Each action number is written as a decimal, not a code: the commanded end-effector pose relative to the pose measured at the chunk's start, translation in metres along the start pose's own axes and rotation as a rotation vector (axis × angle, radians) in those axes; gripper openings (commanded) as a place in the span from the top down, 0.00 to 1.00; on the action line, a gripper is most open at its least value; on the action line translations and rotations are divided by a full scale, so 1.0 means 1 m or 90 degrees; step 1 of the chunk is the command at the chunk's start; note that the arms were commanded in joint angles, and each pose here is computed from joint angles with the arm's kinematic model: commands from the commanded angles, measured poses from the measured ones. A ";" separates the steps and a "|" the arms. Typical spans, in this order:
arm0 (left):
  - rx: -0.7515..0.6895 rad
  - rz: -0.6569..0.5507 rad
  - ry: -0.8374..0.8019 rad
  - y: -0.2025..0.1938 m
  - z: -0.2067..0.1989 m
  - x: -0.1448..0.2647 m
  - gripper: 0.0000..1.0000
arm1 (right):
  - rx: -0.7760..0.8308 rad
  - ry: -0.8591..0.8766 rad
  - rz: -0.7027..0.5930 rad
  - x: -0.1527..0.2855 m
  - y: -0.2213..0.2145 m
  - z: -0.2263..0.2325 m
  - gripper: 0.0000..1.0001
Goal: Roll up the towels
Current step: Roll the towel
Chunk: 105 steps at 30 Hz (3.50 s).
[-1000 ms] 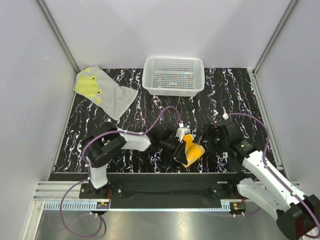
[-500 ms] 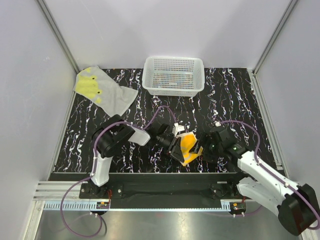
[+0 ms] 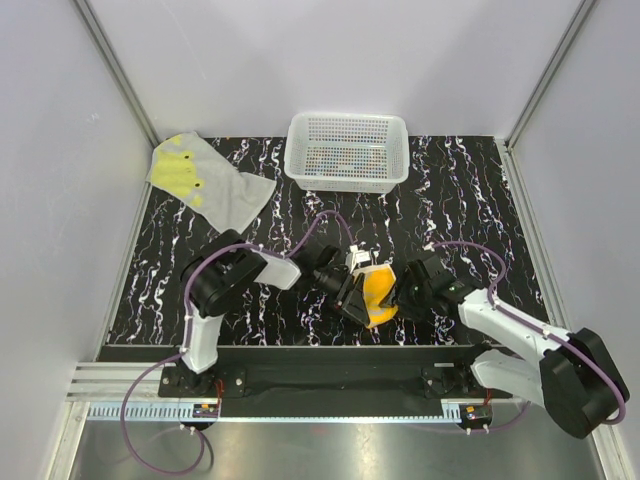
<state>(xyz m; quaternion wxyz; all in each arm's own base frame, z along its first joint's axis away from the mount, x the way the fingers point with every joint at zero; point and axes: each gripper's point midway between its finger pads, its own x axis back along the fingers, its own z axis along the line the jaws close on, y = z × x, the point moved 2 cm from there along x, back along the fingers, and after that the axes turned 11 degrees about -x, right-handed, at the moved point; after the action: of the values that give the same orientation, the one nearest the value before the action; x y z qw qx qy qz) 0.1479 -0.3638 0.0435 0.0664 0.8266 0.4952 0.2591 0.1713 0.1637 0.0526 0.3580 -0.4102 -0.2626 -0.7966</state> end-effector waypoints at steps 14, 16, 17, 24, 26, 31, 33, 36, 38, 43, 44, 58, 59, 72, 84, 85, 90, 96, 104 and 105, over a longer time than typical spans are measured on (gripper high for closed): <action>-0.351 -0.206 0.502 0.038 -0.028 0.074 0.01 | -0.016 -0.067 0.005 -0.019 0.001 -0.009 0.51; -0.446 -0.231 0.548 0.028 -0.052 0.068 0.01 | -0.015 -0.070 0.011 -0.023 0.002 -0.006 0.45; -0.509 -0.219 0.544 0.015 -0.066 0.057 0.01 | -0.011 -0.067 0.017 -0.025 0.001 -0.005 0.44; -0.595 -0.207 0.650 0.008 -0.064 0.039 0.01 | -0.004 -0.065 0.048 -0.032 -0.004 0.000 0.36; -0.612 -0.185 0.664 0.008 -0.062 0.024 0.01 | -0.004 -0.063 0.059 -0.034 -0.006 0.000 0.35; -0.634 -0.164 0.706 0.012 -0.052 0.002 0.01 | 0.006 -0.062 0.075 -0.036 -0.011 -0.002 0.34; -0.638 -0.160 0.719 0.014 -0.046 -0.005 0.01 | 0.009 -0.061 0.078 -0.037 -0.011 -0.003 0.34; -0.642 -0.148 0.734 0.015 -0.039 -0.010 0.01 | 0.012 -0.060 0.085 -0.037 -0.013 -0.005 0.34; -0.643 -0.137 0.746 0.016 -0.033 -0.013 0.01 | 0.014 -0.060 0.089 -0.038 -0.014 -0.005 0.34; -0.619 -0.114 0.764 0.020 -0.014 -0.015 0.03 | 0.016 -0.054 0.105 -0.040 -0.018 -0.005 0.34; -0.607 -0.115 0.768 0.023 -0.010 -0.011 0.07 | 0.016 -0.055 0.105 -0.040 -0.018 -0.006 0.34; -0.523 -0.094 0.614 0.027 -0.005 -0.010 1.00 | 0.029 -0.042 0.114 -0.035 -0.019 0.000 0.34; -0.508 -0.066 0.607 0.020 -0.002 -0.010 1.00 | 0.034 -0.048 0.116 -0.033 -0.019 -0.001 0.33; -0.337 0.085 0.398 -0.032 -0.025 -0.023 1.00 | 0.056 -0.069 -0.082 0.032 0.035 0.024 0.00; -0.173 0.133 0.266 -0.048 -0.017 -0.029 1.00 | -0.034 -0.099 -0.250 0.077 0.083 0.005 0.00; -0.160 0.126 0.262 -0.044 -0.015 -0.024 1.00 | -0.040 -0.087 -0.262 0.082 0.084 0.006 0.00; -0.094 0.133 0.208 -0.043 -0.014 -0.015 1.00 | 0.009 0.083 -0.254 0.100 0.072 0.030 0.00; -0.029 0.151 0.182 -0.041 0.002 -0.005 1.00 | 0.155 0.277 -0.090 0.087 0.030 0.073 0.06; 0.011 0.155 0.143 -0.039 0.006 -0.002 1.00 | 0.234 0.322 0.040 0.064 -0.022 0.065 0.27; 0.011 0.154 0.143 -0.036 0.008 -0.001 1.00 | 0.235 0.313 0.042 0.061 -0.025 0.063 0.29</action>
<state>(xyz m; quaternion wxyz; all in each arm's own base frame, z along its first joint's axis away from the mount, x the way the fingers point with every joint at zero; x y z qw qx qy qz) 0.1341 -0.3682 0.0475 0.0489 0.8278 0.4230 0.3653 0.1610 0.1843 0.1218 0.4679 -0.1990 -0.2948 -0.8091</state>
